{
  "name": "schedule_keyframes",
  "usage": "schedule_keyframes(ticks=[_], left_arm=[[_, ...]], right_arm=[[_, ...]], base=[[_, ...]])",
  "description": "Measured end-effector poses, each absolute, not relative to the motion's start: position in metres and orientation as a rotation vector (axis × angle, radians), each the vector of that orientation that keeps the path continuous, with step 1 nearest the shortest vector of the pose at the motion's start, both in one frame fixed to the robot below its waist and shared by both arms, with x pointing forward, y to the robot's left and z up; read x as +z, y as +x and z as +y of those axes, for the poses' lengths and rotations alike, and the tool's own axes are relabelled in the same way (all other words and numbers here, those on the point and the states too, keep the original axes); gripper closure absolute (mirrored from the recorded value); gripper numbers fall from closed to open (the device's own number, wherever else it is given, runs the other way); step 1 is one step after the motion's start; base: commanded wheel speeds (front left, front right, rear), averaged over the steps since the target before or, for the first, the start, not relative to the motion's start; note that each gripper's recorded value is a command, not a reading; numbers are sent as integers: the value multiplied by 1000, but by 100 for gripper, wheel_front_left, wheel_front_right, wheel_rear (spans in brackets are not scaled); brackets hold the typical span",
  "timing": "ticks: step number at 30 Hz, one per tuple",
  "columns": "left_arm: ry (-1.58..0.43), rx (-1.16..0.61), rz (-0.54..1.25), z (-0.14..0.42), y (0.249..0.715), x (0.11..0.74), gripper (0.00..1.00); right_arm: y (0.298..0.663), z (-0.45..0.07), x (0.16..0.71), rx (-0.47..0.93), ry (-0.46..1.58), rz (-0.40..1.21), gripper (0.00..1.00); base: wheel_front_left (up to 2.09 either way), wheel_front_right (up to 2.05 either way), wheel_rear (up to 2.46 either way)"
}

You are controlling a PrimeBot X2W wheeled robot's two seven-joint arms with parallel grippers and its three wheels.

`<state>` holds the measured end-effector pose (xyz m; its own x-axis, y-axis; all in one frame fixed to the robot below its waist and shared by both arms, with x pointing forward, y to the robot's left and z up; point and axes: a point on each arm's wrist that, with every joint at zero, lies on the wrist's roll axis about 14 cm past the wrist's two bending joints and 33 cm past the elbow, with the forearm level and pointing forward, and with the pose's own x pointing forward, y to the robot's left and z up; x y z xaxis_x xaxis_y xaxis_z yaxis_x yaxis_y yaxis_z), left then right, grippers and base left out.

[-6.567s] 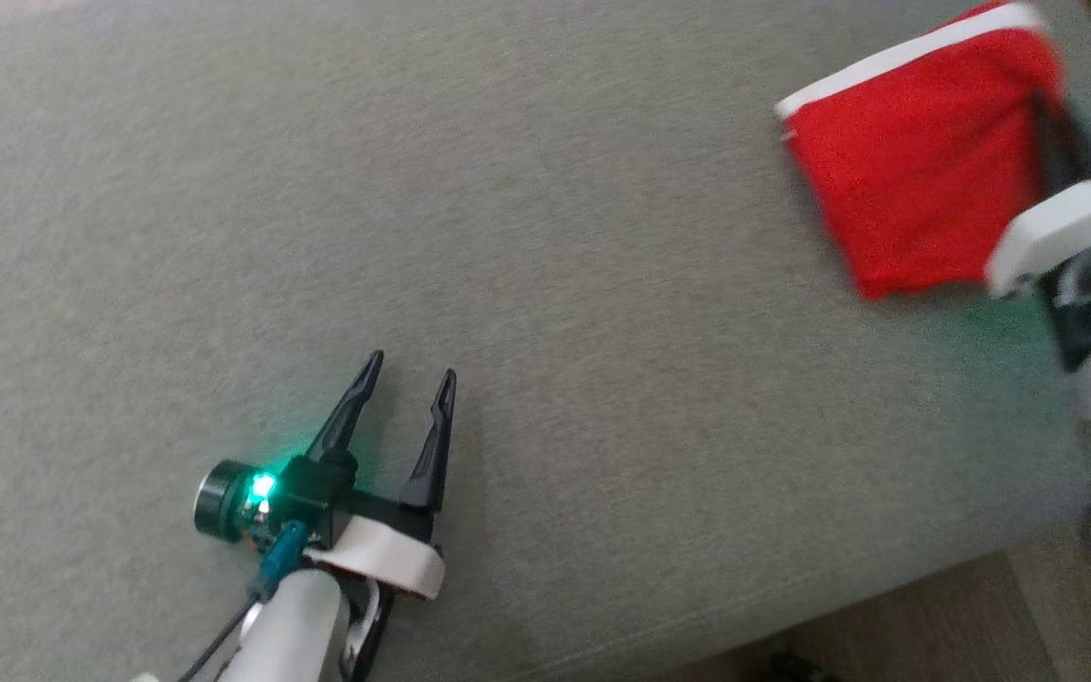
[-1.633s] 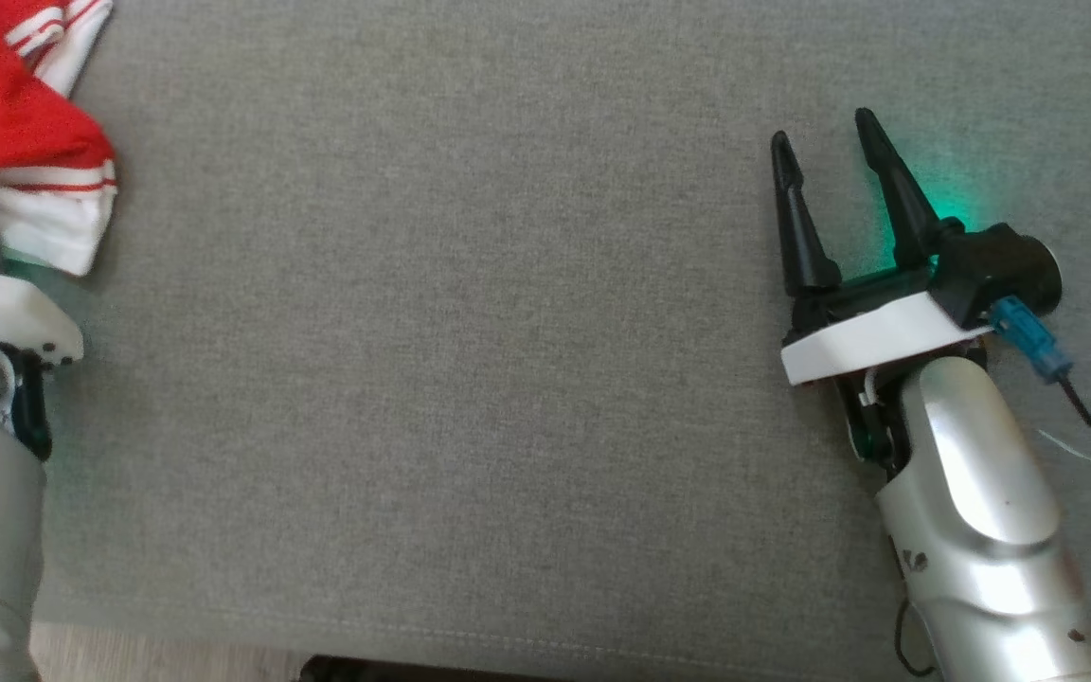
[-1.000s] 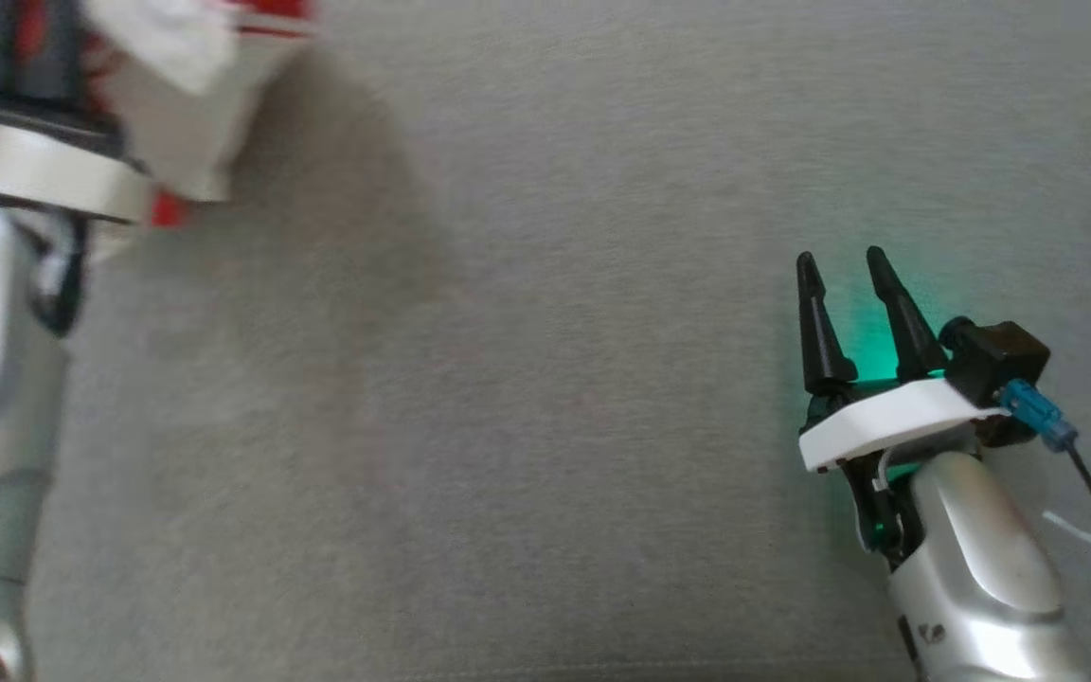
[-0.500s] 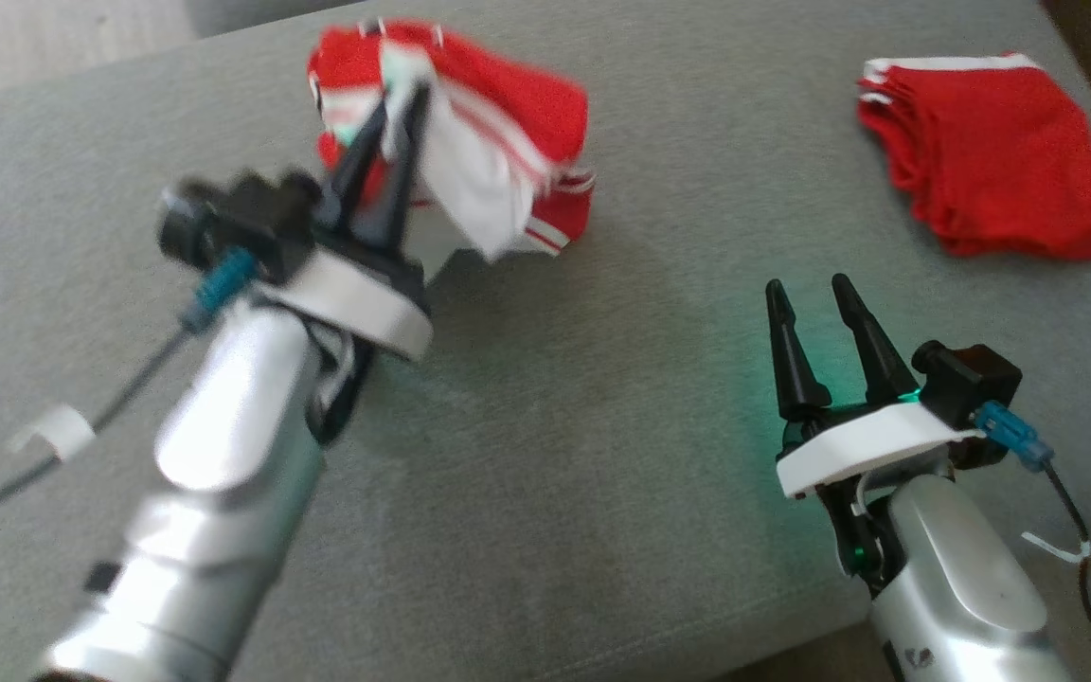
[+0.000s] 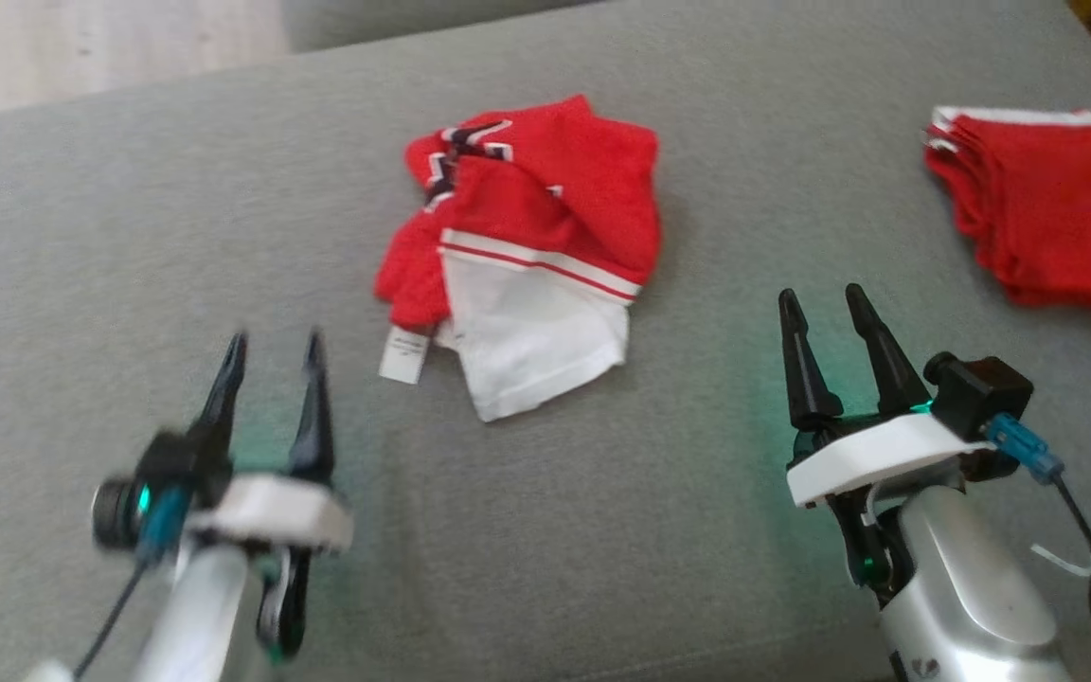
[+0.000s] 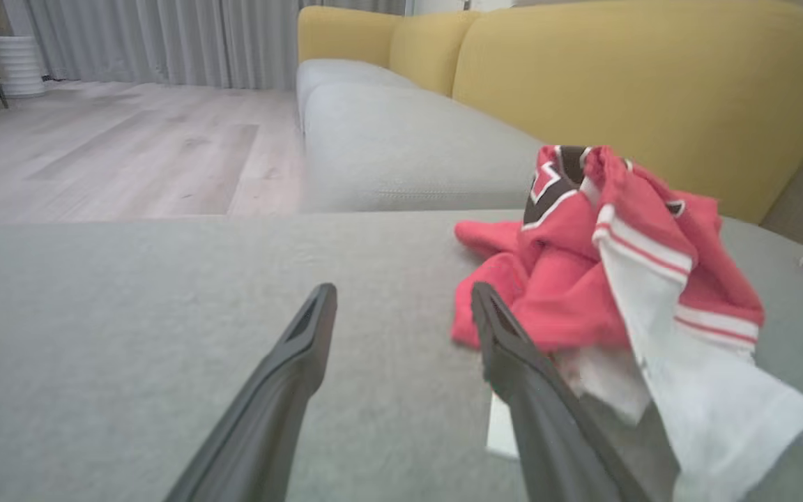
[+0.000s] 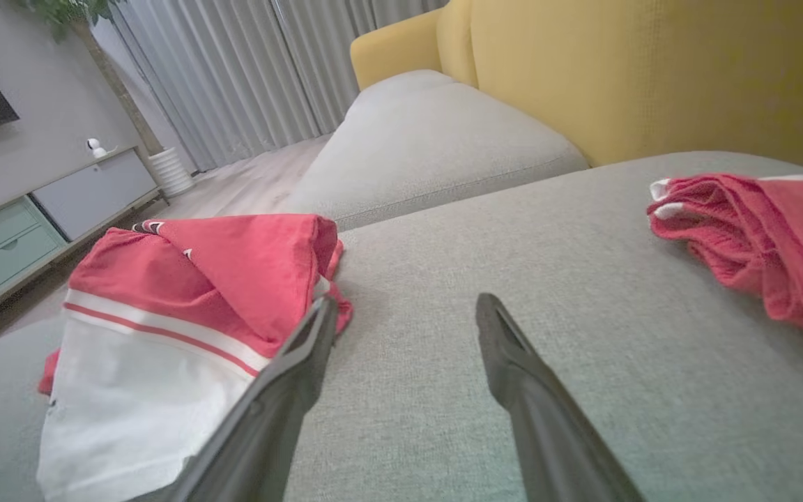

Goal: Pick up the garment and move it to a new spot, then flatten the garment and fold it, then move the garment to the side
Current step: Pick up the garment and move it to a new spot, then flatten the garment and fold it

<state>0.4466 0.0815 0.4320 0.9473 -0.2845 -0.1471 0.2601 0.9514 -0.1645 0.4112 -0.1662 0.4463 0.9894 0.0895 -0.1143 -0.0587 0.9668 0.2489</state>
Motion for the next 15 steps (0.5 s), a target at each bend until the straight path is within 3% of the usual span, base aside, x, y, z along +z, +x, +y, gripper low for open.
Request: schedule_keyframes(ticks=[7,15], left_arm=[[-99,-91,169,146,400,429,0],[-83,-39,194,164,353,423,0]], right_arm=[[409,-140,450,146,249,123,0],[388,-127,444,178,252,151,0]], base=[[0,0,0],[0,0,0]])
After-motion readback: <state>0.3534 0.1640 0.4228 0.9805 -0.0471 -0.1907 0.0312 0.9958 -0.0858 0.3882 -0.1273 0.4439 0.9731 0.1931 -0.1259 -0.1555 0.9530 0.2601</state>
